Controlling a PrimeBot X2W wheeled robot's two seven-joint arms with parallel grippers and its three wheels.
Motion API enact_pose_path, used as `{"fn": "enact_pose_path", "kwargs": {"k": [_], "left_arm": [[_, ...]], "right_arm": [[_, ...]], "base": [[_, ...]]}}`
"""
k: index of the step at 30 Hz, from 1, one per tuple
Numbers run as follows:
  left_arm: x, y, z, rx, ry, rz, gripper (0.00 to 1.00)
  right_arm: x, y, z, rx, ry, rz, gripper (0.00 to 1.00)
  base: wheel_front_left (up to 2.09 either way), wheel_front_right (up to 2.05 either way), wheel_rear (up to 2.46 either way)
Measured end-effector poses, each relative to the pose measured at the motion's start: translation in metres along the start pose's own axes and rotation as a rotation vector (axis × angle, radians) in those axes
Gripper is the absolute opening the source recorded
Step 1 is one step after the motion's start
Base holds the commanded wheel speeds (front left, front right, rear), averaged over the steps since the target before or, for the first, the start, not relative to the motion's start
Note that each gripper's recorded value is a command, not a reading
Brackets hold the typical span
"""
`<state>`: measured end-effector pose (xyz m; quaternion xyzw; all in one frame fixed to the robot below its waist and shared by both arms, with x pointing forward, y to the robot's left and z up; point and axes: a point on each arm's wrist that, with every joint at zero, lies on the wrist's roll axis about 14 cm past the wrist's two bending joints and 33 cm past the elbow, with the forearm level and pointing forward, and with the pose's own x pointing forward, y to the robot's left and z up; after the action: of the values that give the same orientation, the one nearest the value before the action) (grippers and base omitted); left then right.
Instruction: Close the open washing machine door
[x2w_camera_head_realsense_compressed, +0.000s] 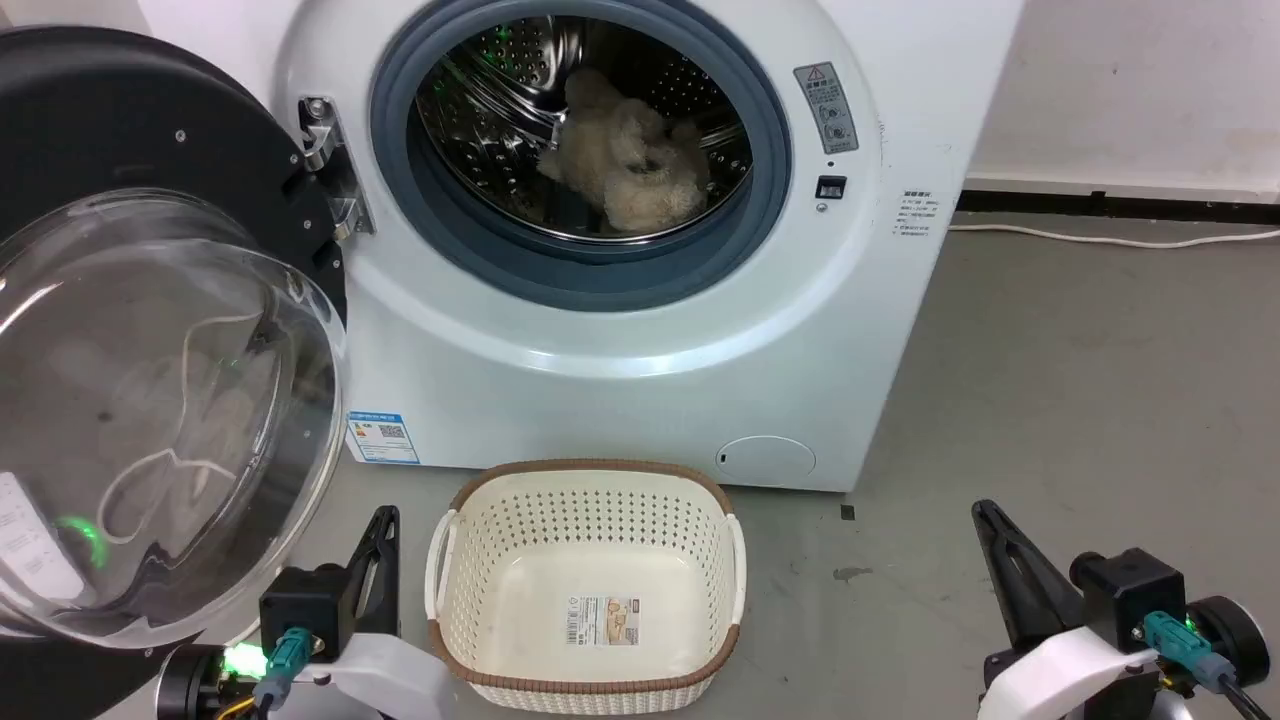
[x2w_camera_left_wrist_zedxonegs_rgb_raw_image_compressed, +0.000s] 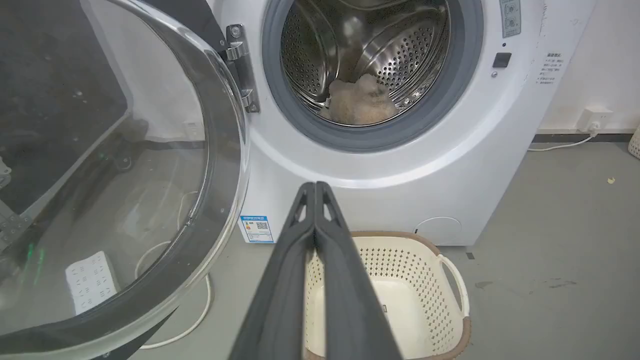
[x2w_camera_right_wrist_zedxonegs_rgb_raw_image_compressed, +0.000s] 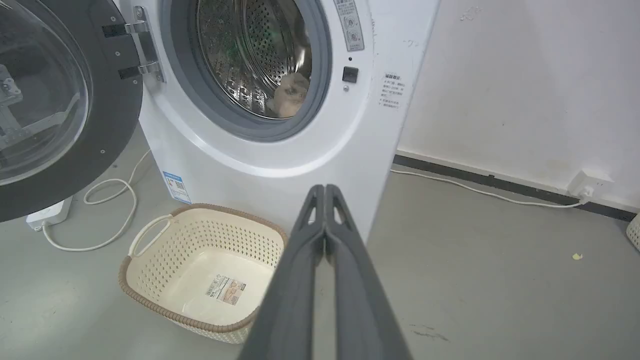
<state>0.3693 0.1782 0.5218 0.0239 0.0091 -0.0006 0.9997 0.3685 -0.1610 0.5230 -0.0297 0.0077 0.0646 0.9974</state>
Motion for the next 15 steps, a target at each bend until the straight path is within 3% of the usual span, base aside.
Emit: {"fn": "enact_pose_path", "kwargs": {"k": [15], "left_arm": [[0.0000, 0.0002, 0.0000, 0.000, 0.000, 0.001, 0.00]], "right_arm": [[0.0000, 0.0001, 0.0000, 0.000, 0.000, 0.000, 0.00]], "base": [[0.00, 0.00, 0.00]]}}
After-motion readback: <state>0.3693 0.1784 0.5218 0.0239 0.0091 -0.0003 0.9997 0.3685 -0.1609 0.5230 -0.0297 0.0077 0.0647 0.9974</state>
